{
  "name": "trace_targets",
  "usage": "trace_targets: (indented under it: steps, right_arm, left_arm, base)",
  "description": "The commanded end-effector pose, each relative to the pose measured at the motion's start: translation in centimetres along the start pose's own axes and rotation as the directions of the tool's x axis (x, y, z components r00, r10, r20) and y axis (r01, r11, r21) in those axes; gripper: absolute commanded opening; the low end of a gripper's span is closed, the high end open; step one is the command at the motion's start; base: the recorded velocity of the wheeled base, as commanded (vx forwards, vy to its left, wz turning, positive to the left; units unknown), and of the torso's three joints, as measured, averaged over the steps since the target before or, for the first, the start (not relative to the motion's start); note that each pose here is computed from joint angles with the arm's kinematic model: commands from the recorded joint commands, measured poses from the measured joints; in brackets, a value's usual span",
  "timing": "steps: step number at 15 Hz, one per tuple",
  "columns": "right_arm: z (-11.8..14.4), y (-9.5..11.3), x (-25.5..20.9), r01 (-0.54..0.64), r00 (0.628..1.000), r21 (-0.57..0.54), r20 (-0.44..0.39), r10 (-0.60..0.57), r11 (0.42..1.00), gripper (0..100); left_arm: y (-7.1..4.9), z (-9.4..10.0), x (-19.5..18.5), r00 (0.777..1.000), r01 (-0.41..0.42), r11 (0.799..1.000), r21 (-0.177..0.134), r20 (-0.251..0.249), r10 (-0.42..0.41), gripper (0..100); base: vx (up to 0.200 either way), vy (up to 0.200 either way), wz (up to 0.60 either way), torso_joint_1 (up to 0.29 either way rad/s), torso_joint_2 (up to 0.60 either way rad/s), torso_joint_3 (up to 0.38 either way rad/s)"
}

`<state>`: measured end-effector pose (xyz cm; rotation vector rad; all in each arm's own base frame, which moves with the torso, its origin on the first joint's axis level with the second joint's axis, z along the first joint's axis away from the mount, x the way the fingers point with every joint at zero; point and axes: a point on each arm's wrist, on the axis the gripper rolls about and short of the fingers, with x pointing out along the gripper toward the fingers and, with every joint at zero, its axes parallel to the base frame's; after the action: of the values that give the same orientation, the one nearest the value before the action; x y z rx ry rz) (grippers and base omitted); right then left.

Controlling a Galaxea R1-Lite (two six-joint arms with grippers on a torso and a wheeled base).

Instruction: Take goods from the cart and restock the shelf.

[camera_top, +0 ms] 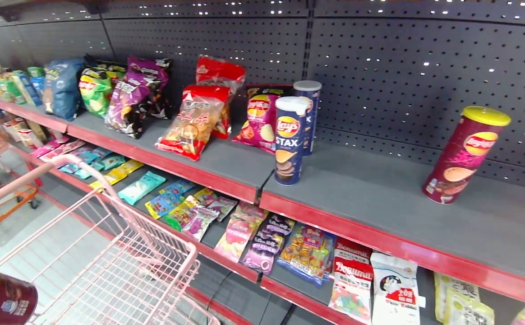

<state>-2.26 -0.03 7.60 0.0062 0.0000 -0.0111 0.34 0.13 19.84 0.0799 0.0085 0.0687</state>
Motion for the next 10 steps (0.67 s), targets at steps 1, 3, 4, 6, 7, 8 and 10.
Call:
trace_targets:
  steps: [1,3,4,6,7,8,10]
  right_arm:
    - [-0.01,0.00,0.00,0.000,1.000,0.000,0.000,0.000,1.000,100]
    - [-0.01,0.00,0.00,0.000,1.000,0.000,0.000,0.000,1.000,100]
    - [-0.01,0.00,0.00,0.000,1.000,0.000,0.000,0.000,1.000,100]
    - [-0.01,0.00,0.00,0.000,1.000,0.000,0.000,0.000,1.000,100]
    - [-0.01,0.00,0.00,0.000,1.000,0.000,0.000,0.000,1.000,100]
    - [0.03,0.00,-0.01,0.000,1.000,0.000,0.002,0.000,1.000,100]
    - [-0.01,0.00,0.00,0.000,1.000,-0.002,0.000,0.000,1.000,100]
  left_arm:
    - [0.04,0.07,-0.22,1.000,-0.012,1.000,0.004,0.011,0.012,0]
    - [0.03,-0.01,-0.12,1.000,-0.013,0.999,0.049,0.002,0.013,0]
    - [0.02,-0.01,-0.12,1.000,-0.011,0.998,0.063,0.002,0.011,0]
    - [0.03,0.05,-0.13,1.000,-0.010,0.998,0.067,0.005,0.010,0]
    - [0.02,0.01,-0.18,1.000,-0.009,0.998,0.067,0.007,0.008,0]
    - [0.03,0.01,-0.24,1.000,-0.009,0.998,0.067,0.010,0.009,0]
    - [0.04,0.01,-0.33,1.000,-0.013,0.994,0.108,0.014,0.012,0]
  base:
    - [0.000,0.000,-0.60,0.012,0.00,0.002]
    - [0.000,0.000,-0.60,0.002,0.00,0.002]
    - [0.000,0.000,-0.60,-0.007,0.00,0.002]
    - [0.000,0.000,-0.60,0.005,0.00,0.002]
    - [0.000,0.000,0.00,0.000,0.00,0.000]
    - [0.000,0.000,0.00,0.000,0.00,0.000]
    - [0.000,0.000,0.00,0.000,0.00,0.000]
